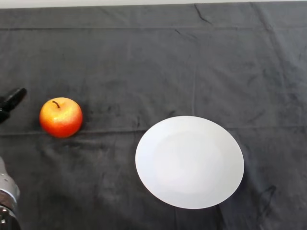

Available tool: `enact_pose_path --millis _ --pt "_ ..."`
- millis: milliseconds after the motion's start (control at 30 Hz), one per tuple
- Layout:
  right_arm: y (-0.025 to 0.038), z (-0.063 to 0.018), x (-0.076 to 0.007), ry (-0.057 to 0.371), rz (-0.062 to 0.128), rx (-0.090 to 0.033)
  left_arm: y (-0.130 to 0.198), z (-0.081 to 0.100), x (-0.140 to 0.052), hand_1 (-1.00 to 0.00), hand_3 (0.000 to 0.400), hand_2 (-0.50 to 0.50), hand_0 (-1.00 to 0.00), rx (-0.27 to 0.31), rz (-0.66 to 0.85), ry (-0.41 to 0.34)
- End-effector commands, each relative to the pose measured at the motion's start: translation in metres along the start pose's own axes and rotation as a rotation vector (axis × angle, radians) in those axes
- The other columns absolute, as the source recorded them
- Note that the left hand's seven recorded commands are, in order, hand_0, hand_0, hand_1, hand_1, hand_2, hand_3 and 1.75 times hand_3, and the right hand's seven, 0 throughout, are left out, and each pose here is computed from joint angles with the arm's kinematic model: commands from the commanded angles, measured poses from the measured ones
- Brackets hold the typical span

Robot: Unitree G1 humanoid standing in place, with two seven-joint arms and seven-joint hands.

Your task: Move the apple to the plate

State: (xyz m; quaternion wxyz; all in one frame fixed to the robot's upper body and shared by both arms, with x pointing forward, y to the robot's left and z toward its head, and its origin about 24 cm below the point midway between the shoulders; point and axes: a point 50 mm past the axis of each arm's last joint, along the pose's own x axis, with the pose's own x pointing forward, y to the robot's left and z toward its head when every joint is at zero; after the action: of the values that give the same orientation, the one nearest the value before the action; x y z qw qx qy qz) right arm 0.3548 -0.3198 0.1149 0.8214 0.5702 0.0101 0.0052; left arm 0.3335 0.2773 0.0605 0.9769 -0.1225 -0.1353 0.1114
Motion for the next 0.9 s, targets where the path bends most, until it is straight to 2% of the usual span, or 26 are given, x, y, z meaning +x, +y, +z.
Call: enact_pose_path --millis 33,467,900 --pt "-0.0115 0.0045 -0.0080 -0.017 -0.032 0.004 -0.006 0.001 0.001 0.00 0.000 0.00 0.00 0.026 -0.082 0.008" --pt "-0.0115 0.0044 -0.0080 -0.017 -0.032 0.004 -0.013 -0.016 -0.009 0.00 0.000 0.00 0.00 0.073 -0.286 0.153" --pt "-0.0116 0.0044 -0.0080 -0.017 -0.032 0.004 -0.009 -0.034 -0.024 0.00 0.000 0.00 0.00 0.224 -0.368 0.297"
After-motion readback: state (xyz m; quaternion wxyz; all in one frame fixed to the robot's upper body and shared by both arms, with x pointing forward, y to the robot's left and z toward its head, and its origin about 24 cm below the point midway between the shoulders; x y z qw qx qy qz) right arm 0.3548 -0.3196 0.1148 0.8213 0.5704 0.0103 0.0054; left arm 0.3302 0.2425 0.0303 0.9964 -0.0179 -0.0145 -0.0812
